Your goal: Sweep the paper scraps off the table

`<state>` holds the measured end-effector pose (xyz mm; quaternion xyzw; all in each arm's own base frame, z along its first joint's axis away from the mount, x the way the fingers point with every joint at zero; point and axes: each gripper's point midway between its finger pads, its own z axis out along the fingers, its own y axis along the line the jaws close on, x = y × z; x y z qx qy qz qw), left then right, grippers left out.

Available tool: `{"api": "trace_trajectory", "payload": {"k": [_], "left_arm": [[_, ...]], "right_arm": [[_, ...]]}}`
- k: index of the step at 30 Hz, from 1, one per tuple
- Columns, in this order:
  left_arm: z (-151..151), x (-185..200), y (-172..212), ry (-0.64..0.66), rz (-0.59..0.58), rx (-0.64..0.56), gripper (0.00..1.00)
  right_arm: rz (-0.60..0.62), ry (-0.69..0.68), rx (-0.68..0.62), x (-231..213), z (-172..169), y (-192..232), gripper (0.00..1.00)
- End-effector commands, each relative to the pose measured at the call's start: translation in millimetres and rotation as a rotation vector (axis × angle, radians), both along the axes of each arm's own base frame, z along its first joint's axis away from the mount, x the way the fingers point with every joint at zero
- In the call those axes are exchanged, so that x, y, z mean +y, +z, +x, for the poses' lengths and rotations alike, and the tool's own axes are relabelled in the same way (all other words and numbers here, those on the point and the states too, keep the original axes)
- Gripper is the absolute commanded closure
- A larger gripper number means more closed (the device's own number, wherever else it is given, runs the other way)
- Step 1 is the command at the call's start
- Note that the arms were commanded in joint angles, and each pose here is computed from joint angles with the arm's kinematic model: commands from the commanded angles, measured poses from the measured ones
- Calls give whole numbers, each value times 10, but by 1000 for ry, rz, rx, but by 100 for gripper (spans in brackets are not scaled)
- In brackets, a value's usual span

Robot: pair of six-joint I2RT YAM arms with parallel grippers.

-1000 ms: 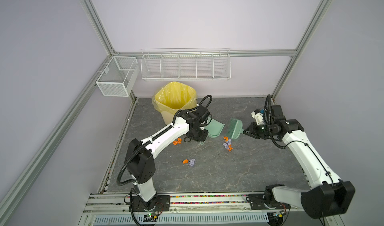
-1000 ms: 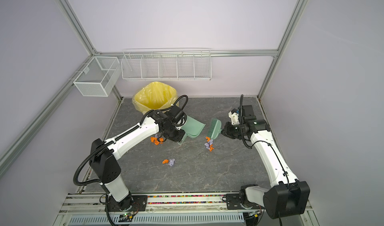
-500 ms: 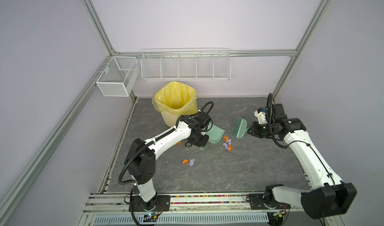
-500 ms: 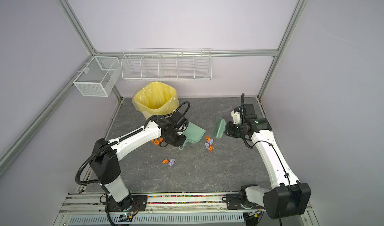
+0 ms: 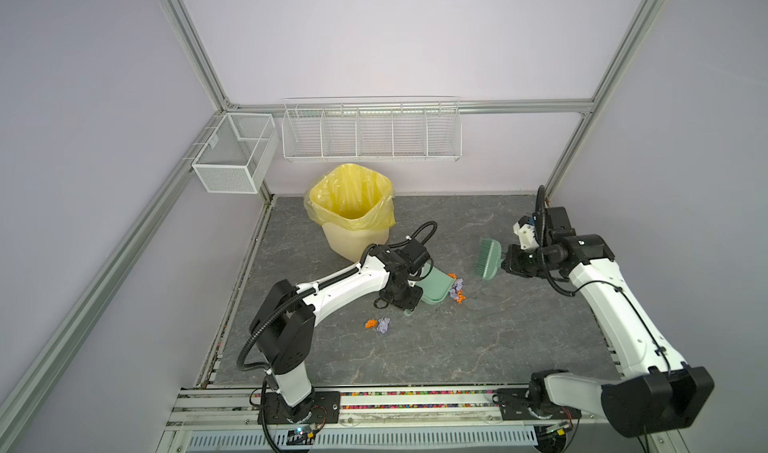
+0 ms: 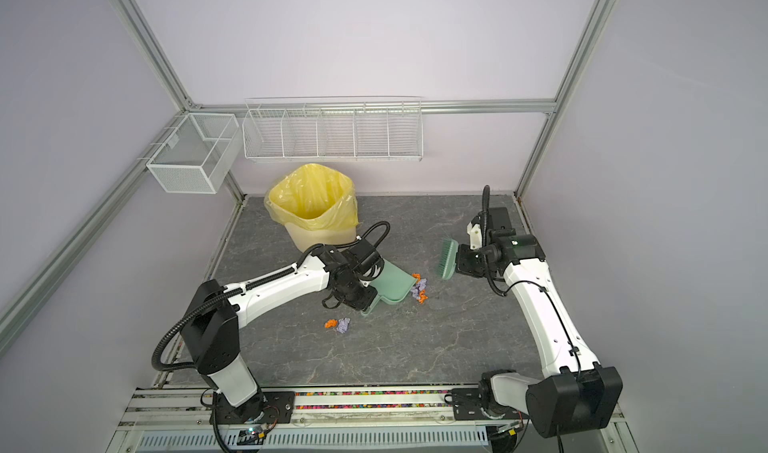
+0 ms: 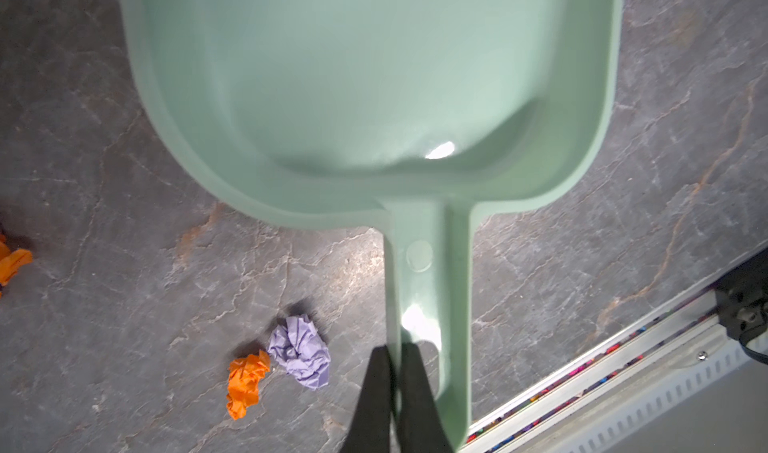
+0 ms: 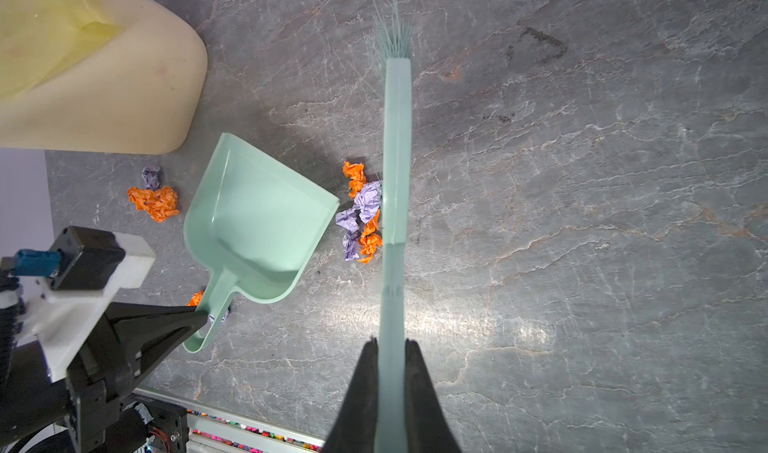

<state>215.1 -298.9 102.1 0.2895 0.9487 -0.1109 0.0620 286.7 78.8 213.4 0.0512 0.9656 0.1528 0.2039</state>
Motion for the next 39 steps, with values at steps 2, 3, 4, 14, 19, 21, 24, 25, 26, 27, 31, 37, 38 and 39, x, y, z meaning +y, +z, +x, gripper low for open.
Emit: {"api": "trace_trajectory", "payload": {"k": [2, 3, 4, 14, 19, 21, 24, 25, 26, 27, 31, 37, 38, 39], "left_arm": [[-53, 39, 96, 18, -34, -14, 100], [-78, 55, 90, 19, -36, -9, 100], [-106, 63, 87, 16, -41, -4, 100], [-650, -54, 7, -10, -188, 151, 100], [-748, 17, -150, -44, -79, 145, 100], [-776, -3, -154, -54, -82, 152, 100], [-774, -16, -128, -69, -73, 147, 100], [-771, -18, -122, -74, -67, 149, 100], [-767, -14, -118, -79, -58, 149, 100], [-756, -11, -115, -79, -49, 147, 100], [-749, -81, -126, -73, -65, 161, 100], [-738, -116, -179, -80, -46, 179, 100], [-724, -104, -185, -80, -36, 172, 100], [-711, -86, -190, -82, -23, 165, 100]], "right_arm": [[-27, 15, 1, -32, 9, 16, 93], [-37, 12, 1, -50, 15, 7, 93], [-46, 7, 4, -65, 25, -2, 93], [-137, 18, 36, -173, 148, 8, 93], [-126, 90, 97, -6, 146, -121, 93], [-167, 98, 111, -16, 144, -165, 93], [-198, 92, 112, -60, 164, -191, 93], [-201, 92, 110, -62, 186, -194, 93], [-205, 94, 112, -61, 206, -205, 93], [-213, 116, 113, -8, 222, -218, 93], [-257, 186, 130, 87, 301, -252, 93], [-387, 253, 140, 142, 409, -317, 93], [-392, 263, 146, 161, 415, -346, 93], [-396, 271, 154, 177, 417, -374, 93]]}}
